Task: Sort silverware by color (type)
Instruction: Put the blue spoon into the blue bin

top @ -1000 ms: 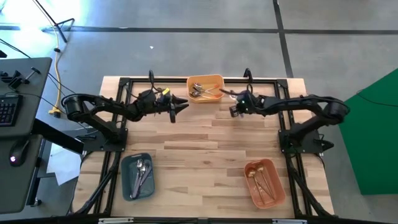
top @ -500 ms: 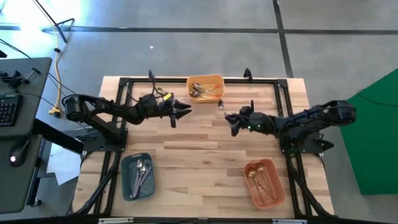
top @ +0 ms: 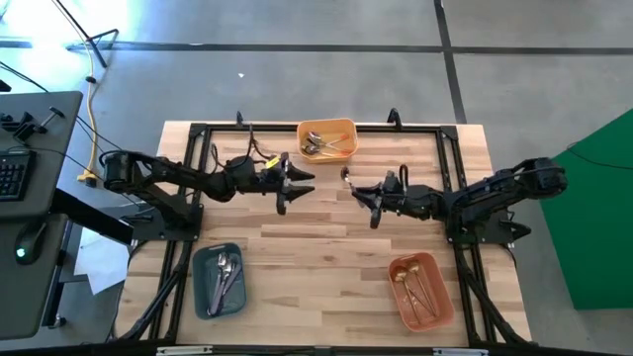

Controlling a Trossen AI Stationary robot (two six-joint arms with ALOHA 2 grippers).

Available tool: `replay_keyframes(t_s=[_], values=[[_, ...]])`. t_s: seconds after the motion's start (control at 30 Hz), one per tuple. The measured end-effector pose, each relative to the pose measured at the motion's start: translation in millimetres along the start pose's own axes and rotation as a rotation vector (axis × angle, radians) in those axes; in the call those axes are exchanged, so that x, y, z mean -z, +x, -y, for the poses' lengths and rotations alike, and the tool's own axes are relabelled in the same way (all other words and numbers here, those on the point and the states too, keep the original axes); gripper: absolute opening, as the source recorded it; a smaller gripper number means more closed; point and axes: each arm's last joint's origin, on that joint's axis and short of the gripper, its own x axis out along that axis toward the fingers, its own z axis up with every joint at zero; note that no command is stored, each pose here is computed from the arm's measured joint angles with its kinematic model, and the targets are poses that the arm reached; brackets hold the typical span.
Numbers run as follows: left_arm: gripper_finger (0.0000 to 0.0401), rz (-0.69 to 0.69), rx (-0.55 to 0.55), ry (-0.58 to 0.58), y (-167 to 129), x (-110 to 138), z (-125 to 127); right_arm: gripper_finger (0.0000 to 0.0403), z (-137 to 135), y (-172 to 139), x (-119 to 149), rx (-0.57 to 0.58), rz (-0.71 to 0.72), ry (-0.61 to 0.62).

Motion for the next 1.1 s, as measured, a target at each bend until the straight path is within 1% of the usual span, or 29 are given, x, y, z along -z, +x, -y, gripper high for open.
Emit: replay_keyframes(t_s=[0.13, 0.23, 0.33, 0.47, 0.63, 0.7, 0.8, 1.0, 1.1], values=[[0.0201, -0.026, 0.013, 0.002, 14, -1, 3, 0.0032, -7, -2, -5, -0.064, 0.052, -0.014], [0.0210, -0.041, 0.020, 0.004, 27, 4, 2, 0.0032, -11, -3, -8, -0.086, 0.081, -0.035], [0.0211, -0.052, 0.073, 0.023, 43, 12, 1, 0.0032, -14, -4, -9, -0.101, 0.102, -0.057], [0.0211, 0.036, 0.231, 0.036, 62, 18, 2, 0.0032, -17, -5, -11, -0.127, 0.123, -0.090], [0.0211, 0.114, 0.254, -0.035, 80, 25, -5, 0.0032, -21, -7, -12, -0.156, 0.144, -0.125], [0.0211, 0.131, 0.282, -0.047, 86, 24, -5, 0.0032, -22, -7, -12, -0.160, 0.147, -0.135], [0.0211, 0.157, 0.336, -0.045, 95, 21, -3, 0.0032, -22, -7, -12, -0.166, 0.147, -0.136], [0.0211, 0.182, 0.353, -0.035, 106, 15, -3, 0.0032, -22, -8, -13, -0.185, 0.150, -0.135], [0.0211, 0.173, 0.412, -0.029, 109, 13, -2, 0.0032, -22, -8, -13, -0.188, 0.150, -0.135]])
